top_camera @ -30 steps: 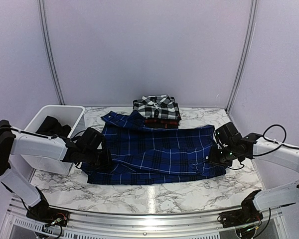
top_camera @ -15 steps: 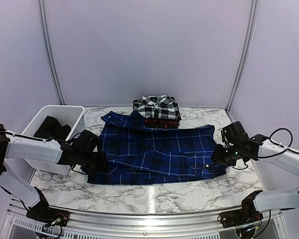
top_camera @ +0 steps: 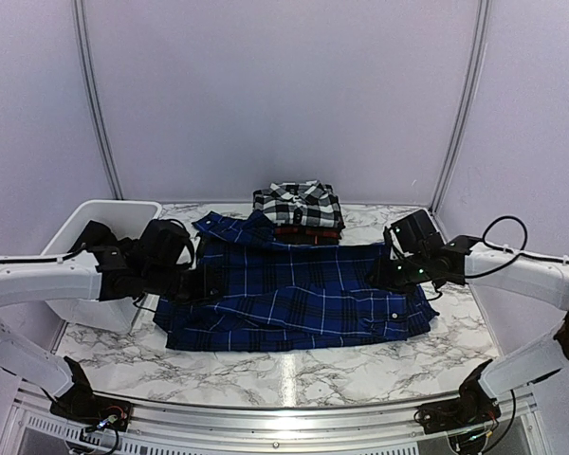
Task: Fold and stack the long sleeve shirts
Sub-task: Fold the flattened shirt at the center of the board.
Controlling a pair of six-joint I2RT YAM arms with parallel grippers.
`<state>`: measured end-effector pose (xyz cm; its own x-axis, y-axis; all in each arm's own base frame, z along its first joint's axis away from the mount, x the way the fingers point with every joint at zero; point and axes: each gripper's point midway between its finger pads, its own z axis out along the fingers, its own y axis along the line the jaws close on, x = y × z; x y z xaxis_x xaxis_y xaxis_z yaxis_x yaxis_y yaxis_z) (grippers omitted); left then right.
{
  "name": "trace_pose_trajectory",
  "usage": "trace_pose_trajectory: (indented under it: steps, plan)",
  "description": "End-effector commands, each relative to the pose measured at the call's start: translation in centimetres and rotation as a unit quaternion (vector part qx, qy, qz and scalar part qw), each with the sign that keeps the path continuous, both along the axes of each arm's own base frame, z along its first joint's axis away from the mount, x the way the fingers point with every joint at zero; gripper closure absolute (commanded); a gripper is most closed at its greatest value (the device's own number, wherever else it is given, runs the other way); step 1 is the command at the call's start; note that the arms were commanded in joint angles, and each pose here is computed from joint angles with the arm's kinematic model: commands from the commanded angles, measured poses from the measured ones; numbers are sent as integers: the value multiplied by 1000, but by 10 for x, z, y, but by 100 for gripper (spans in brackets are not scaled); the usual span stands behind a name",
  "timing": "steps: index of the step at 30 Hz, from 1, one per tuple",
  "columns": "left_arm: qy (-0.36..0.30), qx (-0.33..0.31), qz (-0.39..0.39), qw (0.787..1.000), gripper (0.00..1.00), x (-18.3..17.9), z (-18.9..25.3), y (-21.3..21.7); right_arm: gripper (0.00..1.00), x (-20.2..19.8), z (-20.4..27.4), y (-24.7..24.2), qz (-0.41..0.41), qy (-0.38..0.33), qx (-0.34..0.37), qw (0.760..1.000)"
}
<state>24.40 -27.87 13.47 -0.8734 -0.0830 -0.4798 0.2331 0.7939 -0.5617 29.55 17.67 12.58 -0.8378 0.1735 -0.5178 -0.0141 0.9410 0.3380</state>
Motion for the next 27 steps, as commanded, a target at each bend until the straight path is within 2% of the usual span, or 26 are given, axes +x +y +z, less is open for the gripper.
trace_pose_trajectory:
  steps: [1, 9, 19, 27]
  plan:
    - [-3, 19, -30, 999, 95, 21, -15, -27, 65, 29, 22, 43, 39, -53, 72, 995]
    - [33, 11, -56, 998, 98, 45, -75, -70, 71, 30, -40, 38, -1, -19, 107, 994]
    - [83, 65, -28, 994, 98, 22, -126, -36, 71, -15, -85, -15, -94, 2, 115, 989]
    - [113, 90, -19, 989, 98, -11, -141, -14, 71, -60, -100, -40, -130, 44, 123, 983]
